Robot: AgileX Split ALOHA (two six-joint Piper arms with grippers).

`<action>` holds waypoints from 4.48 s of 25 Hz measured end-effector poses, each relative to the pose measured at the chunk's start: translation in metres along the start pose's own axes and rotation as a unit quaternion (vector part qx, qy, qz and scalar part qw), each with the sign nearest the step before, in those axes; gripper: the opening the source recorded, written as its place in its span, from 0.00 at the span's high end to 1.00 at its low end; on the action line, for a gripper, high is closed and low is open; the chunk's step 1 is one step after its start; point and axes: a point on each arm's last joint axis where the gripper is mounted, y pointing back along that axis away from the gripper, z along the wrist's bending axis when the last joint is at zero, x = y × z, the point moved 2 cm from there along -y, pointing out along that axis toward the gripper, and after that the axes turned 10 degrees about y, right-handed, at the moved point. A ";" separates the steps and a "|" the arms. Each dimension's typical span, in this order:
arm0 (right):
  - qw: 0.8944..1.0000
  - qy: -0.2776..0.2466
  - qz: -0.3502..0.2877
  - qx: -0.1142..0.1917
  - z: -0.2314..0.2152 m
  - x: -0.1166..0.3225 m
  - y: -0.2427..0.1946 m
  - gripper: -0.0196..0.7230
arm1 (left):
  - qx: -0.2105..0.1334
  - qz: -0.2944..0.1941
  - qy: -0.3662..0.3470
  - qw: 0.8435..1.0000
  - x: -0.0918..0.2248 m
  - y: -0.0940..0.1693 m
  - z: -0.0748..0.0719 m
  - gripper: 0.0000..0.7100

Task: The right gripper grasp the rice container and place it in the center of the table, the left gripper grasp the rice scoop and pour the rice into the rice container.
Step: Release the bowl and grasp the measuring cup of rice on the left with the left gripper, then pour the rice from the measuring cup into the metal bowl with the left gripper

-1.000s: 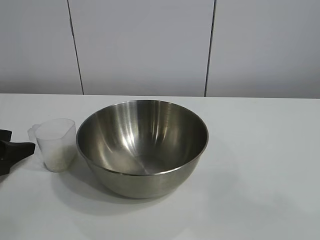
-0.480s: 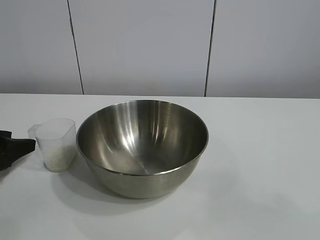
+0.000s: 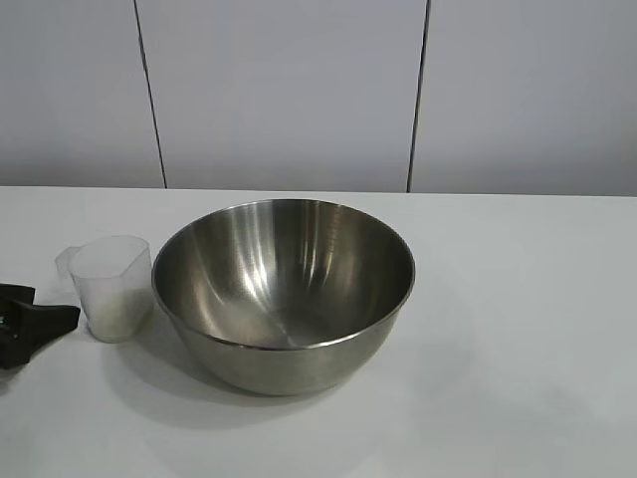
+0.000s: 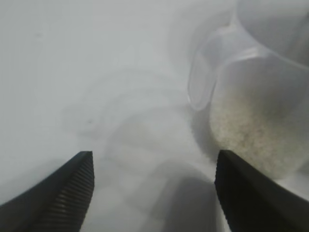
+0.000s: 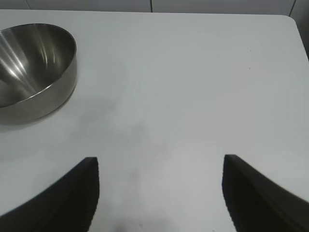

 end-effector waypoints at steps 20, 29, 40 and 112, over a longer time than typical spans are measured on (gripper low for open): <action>1.000 0.000 0.000 0.000 0.000 0.000 0.000 0.31 | 0.024 -0.031 0.061 0.997 -0.021 -0.015 0.010 0.28; 1.000 0.000 0.000 0.000 0.000 0.000 0.000 0.31 | 0.024 -0.030 0.062 0.997 -0.021 -0.015 0.010 0.28; 1.000 0.000 0.000 0.000 0.000 0.000 0.000 0.31 | 0.023 -0.047 0.064 0.997 -0.035 -0.015 0.014 0.30; 1.000 0.000 0.000 0.000 0.000 0.000 0.000 0.31 | 0.039 -0.032 -0.888 0.457 -0.184 -0.008 -0.226 0.99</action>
